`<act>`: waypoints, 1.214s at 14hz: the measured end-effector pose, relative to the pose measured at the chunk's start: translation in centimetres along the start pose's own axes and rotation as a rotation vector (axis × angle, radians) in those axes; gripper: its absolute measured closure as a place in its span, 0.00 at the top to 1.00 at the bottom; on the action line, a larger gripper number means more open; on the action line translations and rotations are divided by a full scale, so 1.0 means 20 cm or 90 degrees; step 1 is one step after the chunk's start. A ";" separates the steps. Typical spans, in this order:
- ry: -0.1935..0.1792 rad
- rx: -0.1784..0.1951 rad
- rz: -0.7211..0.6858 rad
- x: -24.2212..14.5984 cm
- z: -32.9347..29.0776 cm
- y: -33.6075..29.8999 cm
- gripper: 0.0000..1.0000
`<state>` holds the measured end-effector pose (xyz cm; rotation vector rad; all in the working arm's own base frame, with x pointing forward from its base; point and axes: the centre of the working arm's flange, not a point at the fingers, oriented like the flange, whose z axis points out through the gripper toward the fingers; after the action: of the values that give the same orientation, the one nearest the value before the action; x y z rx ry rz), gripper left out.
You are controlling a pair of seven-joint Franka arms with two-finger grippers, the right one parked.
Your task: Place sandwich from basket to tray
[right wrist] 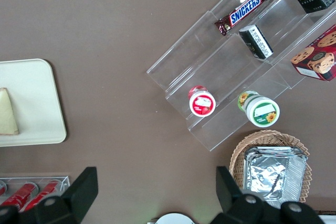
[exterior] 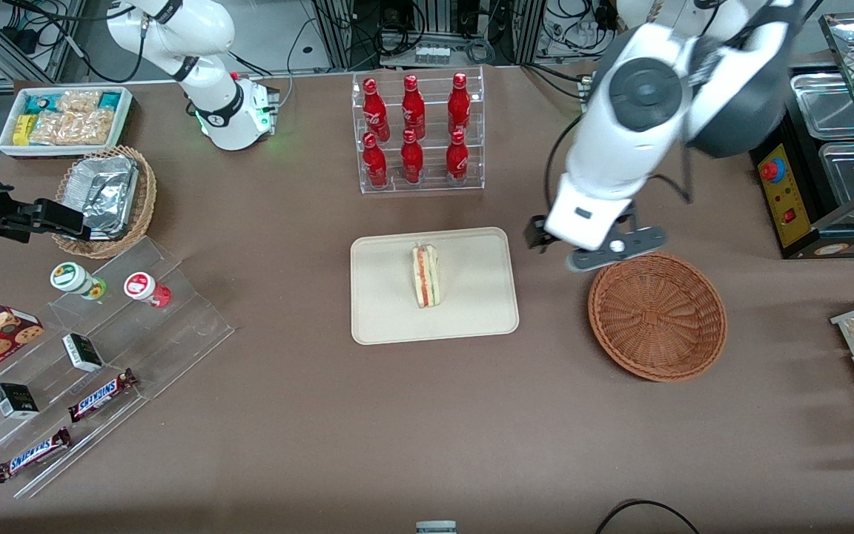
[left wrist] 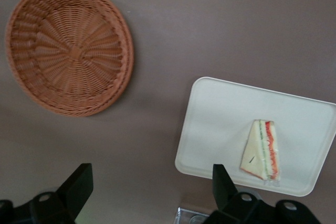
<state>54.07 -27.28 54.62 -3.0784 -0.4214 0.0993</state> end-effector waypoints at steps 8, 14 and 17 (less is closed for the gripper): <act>-0.015 -0.002 0.082 0.27 -0.17 -0.65 1.00; -0.030 -0.006 0.132 0.34 -0.22 -1.08 1.00; -0.027 -0.007 0.130 0.31 -0.24 -1.18 1.00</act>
<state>53.97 -2.99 60.00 -3.1263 -0.1074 0.1670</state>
